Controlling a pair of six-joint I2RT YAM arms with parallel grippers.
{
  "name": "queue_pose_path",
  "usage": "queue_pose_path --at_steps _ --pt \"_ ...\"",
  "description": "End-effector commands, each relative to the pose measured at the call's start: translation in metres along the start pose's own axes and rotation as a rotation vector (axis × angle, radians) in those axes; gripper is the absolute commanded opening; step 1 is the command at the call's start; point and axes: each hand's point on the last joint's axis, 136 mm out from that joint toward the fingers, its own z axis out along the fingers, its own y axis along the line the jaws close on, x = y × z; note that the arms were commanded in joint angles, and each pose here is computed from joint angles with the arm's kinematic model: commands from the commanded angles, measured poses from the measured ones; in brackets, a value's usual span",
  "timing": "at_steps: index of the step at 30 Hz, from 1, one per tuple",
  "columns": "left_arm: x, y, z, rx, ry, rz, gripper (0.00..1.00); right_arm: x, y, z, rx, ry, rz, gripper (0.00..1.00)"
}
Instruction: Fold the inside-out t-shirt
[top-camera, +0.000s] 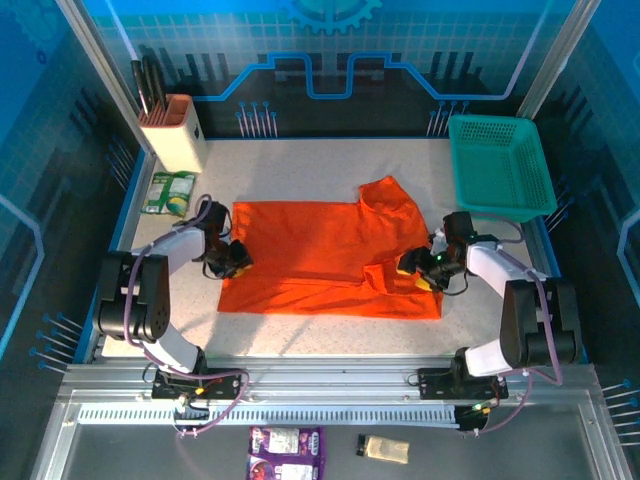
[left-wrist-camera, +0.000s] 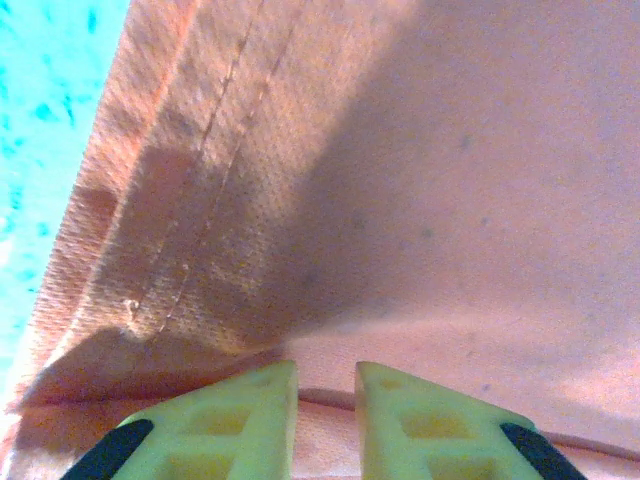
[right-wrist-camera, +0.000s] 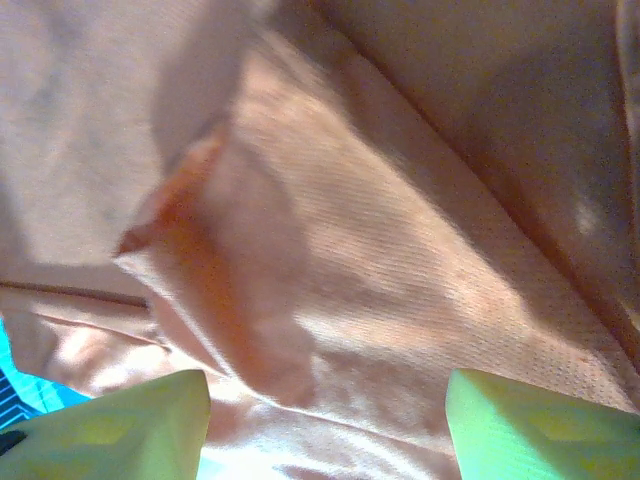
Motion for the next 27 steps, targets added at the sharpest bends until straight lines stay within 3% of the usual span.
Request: queue_pose_path --at_steps 1,8,15,27 --pt "-0.03 -0.019 -0.027 -0.002 -0.089 0.082 0.25 -0.023 0.03 -0.025 -0.062 -0.06 -0.093 0.65" --pt "-0.101 -0.036 -0.041 -0.153 -0.211 0.239 0.35 -0.073 0.059 -0.039 -0.026 -0.131 -0.265 0.61" --pt "-0.155 -0.042 -0.023 -0.286 -0.198 0.351 0.32 -0.114 0.075 -0.038 -0.005 -0.166 -0.366 0.59" --pt "-0.194 -0.045 0.003 -0.362 -0.126 0.441 0.27 -0.166 0.088 -0.022 0.007 -0.165 -0.39 0.57"
